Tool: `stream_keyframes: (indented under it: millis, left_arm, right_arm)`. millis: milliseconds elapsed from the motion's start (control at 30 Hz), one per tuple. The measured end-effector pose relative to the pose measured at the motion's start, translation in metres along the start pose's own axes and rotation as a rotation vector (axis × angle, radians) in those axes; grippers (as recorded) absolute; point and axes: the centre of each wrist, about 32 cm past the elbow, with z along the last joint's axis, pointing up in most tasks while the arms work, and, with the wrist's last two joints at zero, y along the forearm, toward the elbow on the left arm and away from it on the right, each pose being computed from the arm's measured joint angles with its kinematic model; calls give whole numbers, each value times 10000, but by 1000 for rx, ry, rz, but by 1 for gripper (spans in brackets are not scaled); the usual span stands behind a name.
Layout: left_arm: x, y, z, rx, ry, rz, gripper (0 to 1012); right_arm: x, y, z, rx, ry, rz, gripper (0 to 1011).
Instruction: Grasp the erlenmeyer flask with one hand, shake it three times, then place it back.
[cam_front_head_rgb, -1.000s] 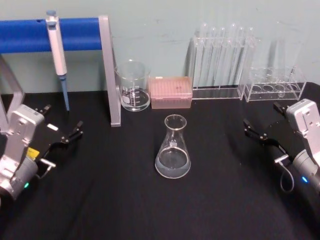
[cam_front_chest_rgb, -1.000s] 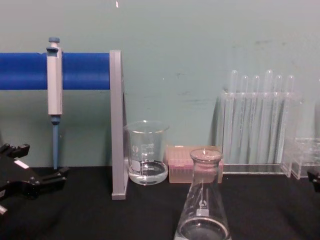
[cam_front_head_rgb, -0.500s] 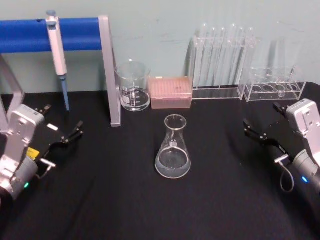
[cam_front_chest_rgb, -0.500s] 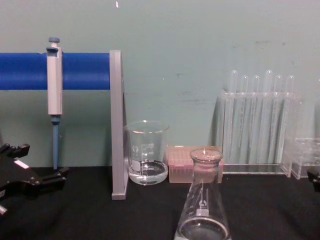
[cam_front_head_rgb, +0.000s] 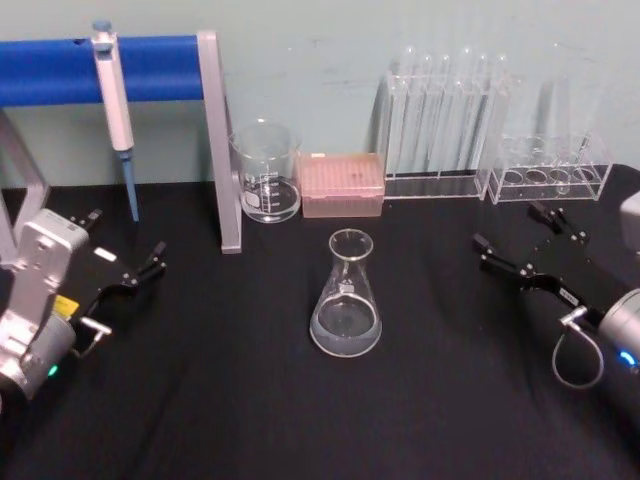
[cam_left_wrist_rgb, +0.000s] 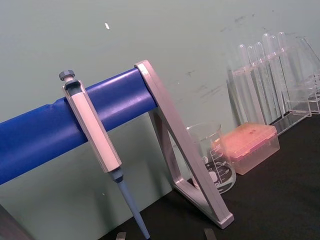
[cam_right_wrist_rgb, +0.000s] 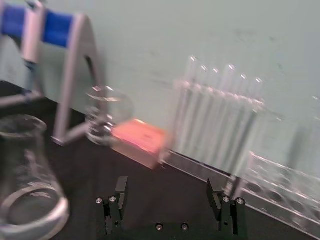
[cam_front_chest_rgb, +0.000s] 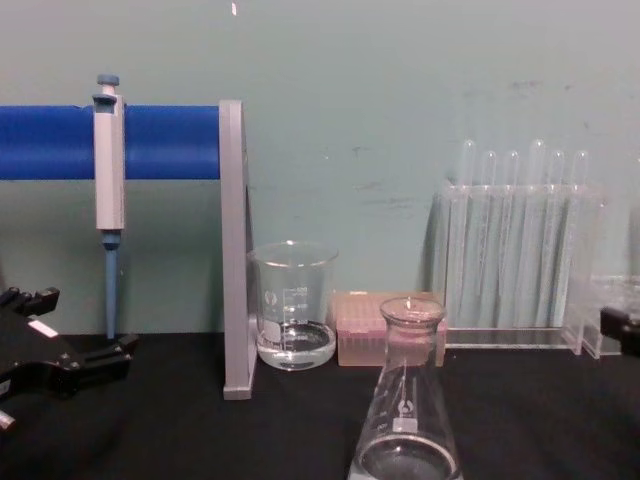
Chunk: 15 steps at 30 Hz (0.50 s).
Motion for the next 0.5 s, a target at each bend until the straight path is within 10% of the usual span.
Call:
stream_keyframes:
  millis: [500]
  left_arm:
    - [0,0,0,0,0,0,1001]
  right_arm:
    - [11,-109,178,91,75,240,1000]
